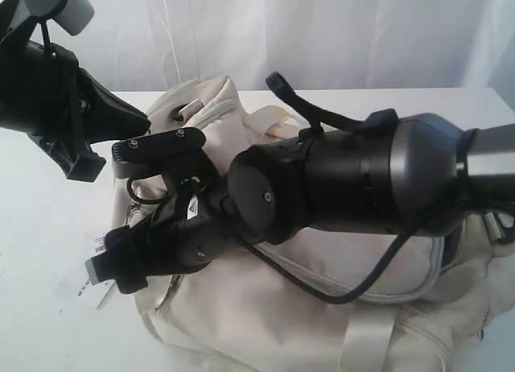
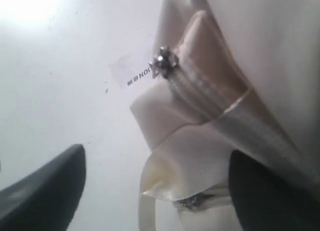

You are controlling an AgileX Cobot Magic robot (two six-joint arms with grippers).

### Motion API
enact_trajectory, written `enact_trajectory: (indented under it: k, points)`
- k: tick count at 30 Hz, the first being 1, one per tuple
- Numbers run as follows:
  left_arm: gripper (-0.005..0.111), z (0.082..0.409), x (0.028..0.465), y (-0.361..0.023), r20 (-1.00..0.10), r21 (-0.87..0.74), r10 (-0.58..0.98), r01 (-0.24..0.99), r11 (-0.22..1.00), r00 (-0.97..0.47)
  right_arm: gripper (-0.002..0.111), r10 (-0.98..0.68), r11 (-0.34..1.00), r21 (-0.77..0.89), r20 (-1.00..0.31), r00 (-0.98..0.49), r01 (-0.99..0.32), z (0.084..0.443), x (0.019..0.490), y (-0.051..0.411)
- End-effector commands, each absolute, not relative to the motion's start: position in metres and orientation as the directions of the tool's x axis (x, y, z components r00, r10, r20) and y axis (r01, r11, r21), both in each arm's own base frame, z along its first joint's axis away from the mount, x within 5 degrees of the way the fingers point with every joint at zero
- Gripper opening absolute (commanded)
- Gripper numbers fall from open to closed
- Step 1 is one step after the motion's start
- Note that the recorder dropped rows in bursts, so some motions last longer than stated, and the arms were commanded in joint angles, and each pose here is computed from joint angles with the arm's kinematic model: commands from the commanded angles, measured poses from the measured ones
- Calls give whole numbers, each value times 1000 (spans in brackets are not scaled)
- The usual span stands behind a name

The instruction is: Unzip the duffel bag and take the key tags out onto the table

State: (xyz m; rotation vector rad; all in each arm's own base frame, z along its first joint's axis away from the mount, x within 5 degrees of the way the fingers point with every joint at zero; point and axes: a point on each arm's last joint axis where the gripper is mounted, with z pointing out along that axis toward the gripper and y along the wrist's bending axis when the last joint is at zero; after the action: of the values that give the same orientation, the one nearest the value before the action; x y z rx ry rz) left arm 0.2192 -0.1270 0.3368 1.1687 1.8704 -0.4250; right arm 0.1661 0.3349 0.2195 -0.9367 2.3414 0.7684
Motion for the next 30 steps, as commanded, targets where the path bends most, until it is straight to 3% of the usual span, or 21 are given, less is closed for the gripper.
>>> enact_trajectory:
  k: [1, 13, 19, 21, 24, 26, 30]
  points:
    - [0, 341, 218, -127, -824, 133, 535, 854, 503, -187, 81, -348, 625, 351, -675, -651, -698, 224, 172, 338]
    - [0, 341, 217, -127, -822, 140, 541, 857, 496, -179, 81, -395, 724, 346, -501, -770, -597, 211, 190, 312]
    - [0, 341, 217, -128, -823, 139, 539, 856, 498, -179, 80, -267, 718, 391, -609, -747, -576, 221, 202, 317]
    - [0, 341, 217, -128, -823, 139, 539, 856, 498, -179, 66, -239, 718, 402, -625, -744, -568, 222, 204, 318]
    - [0, 341, 217, -128, -823, 139, 539, 856, 498, -179, 22, -245, 724, 406, -603, -759, -557, 221, 202, 318]
    - [0, 341, 217, -128, -823, 139, 539, 856, 498, -179, 4, -279, 725, 393, -582, -764, -565, 219, 200, 316]
    - [0, 341, 218, -127, -824, 141, 538, 855, 500, -179, 0, -379, 711, 349, -541, -751, -610, 214, 194, 313]
